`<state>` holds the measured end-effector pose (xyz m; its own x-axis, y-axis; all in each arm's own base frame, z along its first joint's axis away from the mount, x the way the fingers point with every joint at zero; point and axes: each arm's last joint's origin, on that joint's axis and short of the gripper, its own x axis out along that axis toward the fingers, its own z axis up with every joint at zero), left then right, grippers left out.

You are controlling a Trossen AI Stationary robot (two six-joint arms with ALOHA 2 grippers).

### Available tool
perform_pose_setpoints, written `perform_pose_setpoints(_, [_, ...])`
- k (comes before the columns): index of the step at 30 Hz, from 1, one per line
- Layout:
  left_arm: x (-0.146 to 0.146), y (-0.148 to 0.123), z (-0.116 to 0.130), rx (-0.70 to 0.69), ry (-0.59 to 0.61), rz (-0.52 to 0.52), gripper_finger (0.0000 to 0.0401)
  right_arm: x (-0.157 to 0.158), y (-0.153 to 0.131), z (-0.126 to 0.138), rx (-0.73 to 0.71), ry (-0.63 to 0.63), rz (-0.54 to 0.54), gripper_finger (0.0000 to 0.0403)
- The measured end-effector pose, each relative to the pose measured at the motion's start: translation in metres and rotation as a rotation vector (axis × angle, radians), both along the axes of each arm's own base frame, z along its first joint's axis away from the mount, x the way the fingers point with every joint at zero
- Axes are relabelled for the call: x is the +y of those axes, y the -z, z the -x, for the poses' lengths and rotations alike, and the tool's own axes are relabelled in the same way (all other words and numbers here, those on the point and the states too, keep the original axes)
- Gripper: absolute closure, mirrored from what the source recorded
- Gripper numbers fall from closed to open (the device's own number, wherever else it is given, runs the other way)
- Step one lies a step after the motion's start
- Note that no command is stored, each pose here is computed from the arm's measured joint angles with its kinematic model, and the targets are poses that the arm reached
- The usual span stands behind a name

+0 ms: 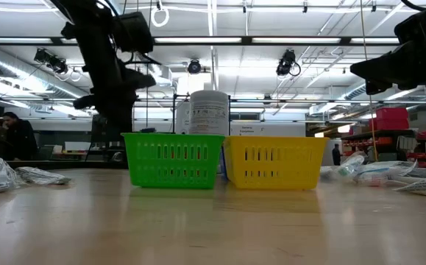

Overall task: Pick & Place Travel size toiletries
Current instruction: Put the blue razor into the red bin

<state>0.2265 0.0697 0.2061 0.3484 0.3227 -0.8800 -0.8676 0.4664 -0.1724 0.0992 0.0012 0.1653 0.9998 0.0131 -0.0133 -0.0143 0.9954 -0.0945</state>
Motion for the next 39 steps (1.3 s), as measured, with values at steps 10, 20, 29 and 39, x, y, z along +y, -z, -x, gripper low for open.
perform_pose_setpoints(10, [-0.008, -0.044, -0.023, -0.142, 0.068, -0.072, 0.0356, 0.0, 0.0, 0.0, 0.0, 0.0, 0.0, 0.039])
perform_pose_setpoints(20, [-0.009, -0.061, -0.035, -0.247, 0.068, -0.094, 0.0356, 0.0, 0.0, 0.0, 0.0, 0.0, 0.0, 0.0389])
perform_pose_setpoints(29, [-0.005, -0.032, -0.059, -0.212, 0.071, -0.03, 0.0358, 0.0, 0.0, 0.0, 0.0, -0.001, 0.0, 0.039])
perform_pose_setpoints(39, [-0.004, -0.008, -0.075, -0.19, 0.044, 0.009, 0.0359, 0.0, 0.0, 0.0, 0.001, 0.0, 0.0, 0.039])
